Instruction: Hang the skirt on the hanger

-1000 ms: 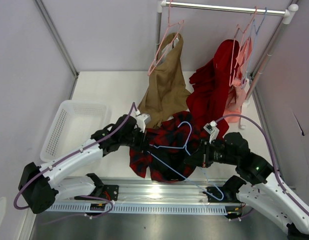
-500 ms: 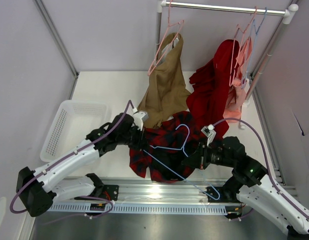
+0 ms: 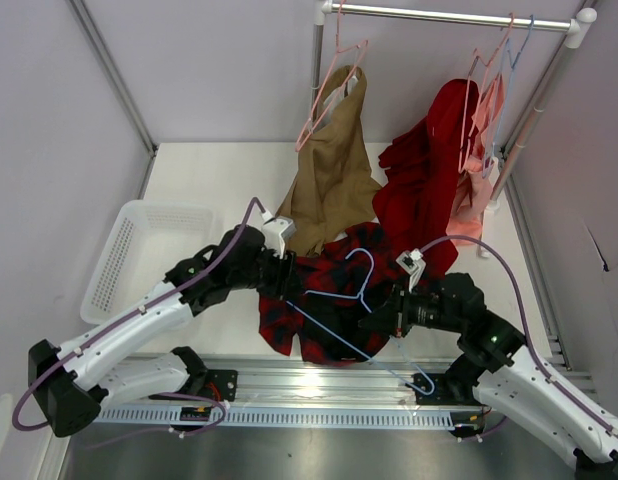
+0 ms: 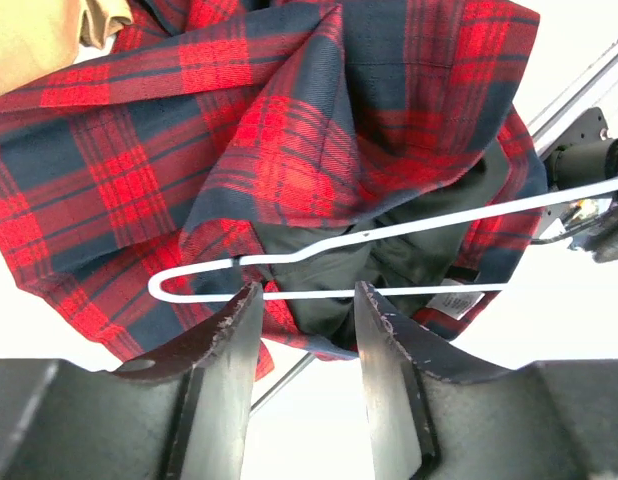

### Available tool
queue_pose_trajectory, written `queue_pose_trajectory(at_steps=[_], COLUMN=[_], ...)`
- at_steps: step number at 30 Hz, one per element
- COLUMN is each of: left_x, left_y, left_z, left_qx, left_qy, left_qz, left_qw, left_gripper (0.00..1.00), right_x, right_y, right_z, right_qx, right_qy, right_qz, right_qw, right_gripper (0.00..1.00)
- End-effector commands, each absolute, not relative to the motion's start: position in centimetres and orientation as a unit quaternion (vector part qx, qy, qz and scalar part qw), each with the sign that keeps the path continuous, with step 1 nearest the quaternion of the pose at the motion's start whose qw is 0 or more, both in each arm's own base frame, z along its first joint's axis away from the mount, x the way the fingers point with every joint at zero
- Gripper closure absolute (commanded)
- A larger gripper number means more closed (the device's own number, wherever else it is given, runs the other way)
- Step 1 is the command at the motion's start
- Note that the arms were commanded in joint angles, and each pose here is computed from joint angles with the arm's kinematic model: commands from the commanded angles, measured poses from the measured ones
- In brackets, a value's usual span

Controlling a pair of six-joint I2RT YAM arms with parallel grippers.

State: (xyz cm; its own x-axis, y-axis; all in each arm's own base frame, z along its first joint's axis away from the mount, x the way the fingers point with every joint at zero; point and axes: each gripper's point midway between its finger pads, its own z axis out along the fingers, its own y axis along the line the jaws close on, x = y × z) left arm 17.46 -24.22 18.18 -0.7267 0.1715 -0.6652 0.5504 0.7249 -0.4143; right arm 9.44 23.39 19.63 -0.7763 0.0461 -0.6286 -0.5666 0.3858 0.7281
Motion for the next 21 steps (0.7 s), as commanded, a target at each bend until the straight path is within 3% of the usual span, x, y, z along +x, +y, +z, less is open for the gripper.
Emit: queue_pose_trajectory(at_steps=[1, 11, 21], left_x=[18.4, 18.4, 17.7], left_y=[-25.1, -27.3, -30.3], left_z=[20.5, 22.0, 23.1], left_qx=[0.208, 0.217, 0.229], left_qy=[0.858, 0.835, 0.812], left_qz=[-0.318, -0.338, -0.358], left_qw=[0.346, 0.377, 0.400], left_gripper=[0.51, 0.38, 0.33], right_x=[10.1, 11.2, 12.4], right_y=[24.3, 25.3, 25.7], right_z=[20.5, 18.8, 18.2], right_qx=[-0.197, -0.217, -0.218], right_qy=[0.754, 0.758, 0.762], right_qz=[0.538, 0.528, 0.514], right_qw=[0.320, 0.316, 0.327], right_gripper=[1.00, 1.00, 1.00])
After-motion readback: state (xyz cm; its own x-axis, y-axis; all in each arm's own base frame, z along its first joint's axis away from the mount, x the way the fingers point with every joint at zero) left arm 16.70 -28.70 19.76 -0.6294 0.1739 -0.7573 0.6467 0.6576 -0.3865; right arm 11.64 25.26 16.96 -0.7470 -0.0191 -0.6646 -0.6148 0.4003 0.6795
